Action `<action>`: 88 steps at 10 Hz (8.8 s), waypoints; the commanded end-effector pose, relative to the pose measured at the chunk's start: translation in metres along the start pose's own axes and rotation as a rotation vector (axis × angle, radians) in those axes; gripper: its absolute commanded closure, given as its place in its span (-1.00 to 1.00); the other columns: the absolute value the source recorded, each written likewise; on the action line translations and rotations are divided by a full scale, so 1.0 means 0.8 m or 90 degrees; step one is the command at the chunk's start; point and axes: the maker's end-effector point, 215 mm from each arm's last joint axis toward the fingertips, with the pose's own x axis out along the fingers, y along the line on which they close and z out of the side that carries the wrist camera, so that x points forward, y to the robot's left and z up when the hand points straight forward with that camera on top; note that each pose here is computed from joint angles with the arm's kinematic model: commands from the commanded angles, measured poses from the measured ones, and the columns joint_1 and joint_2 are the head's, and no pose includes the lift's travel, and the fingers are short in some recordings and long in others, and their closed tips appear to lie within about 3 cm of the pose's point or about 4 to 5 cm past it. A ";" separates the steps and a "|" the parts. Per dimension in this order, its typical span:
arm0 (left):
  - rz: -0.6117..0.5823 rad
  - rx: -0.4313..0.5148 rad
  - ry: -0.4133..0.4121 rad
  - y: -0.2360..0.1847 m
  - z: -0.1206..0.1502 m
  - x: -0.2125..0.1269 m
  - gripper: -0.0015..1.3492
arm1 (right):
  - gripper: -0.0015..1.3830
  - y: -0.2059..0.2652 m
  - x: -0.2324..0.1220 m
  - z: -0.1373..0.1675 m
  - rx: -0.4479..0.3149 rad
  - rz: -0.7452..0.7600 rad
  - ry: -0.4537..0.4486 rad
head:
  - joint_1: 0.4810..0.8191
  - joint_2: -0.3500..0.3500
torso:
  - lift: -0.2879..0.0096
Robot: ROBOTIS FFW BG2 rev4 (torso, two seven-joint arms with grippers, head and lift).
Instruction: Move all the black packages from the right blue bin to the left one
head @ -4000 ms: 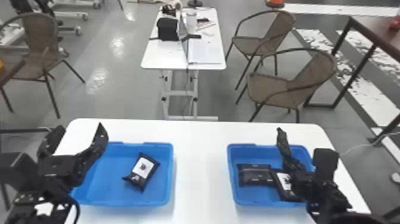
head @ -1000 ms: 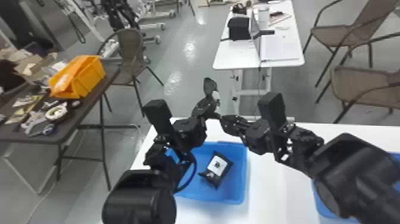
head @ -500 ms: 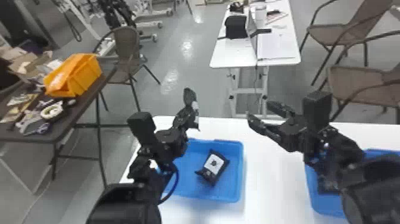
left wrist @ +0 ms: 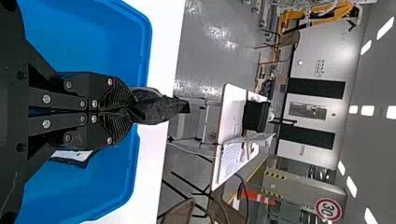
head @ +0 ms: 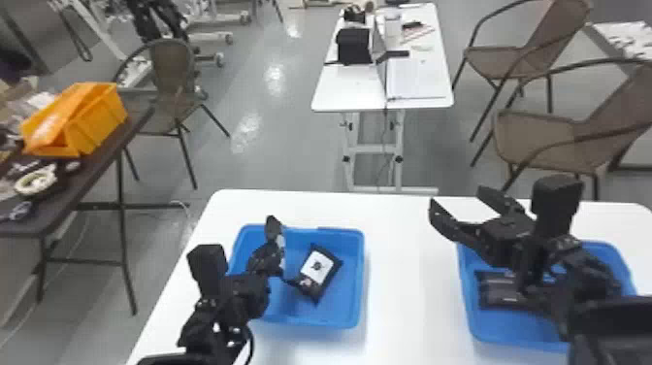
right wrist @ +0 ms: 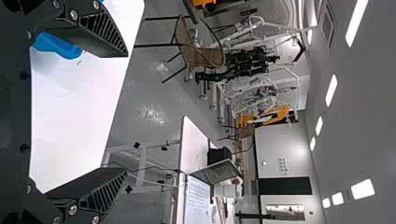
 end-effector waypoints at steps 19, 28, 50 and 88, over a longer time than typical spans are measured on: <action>-0.036 0.045 -0.308 -0.047 0.227 -0.055 -0.74 | -0.77 -0.246 -0.184 -0.236 0.077 -0.274 0.267 | 0.27 -0.20 | 0.94; -0.031 0.042 -0.316 -0.043 0.229 -0.059 -0.73 | -0.78 -0.246 -0.197 -0.294 0.133 -0.278 0.336 | 0.27 -0.31 | 0.94; -0.094 -0.084 -0.214 -0.081 0.209 -0.022 -0.74 | 0.56 0.063 0.059 -0.008 -0.006 0.172 0.116 | 0.27 0.41 | 0.94; -0.027 0.095 -0.290 -0.034 0.201 -0.054 -0.71 | -0.67 -0.077 -0.064 -0.053 0.007 -0.077 0.058 | 0.27 0.34 | 0.94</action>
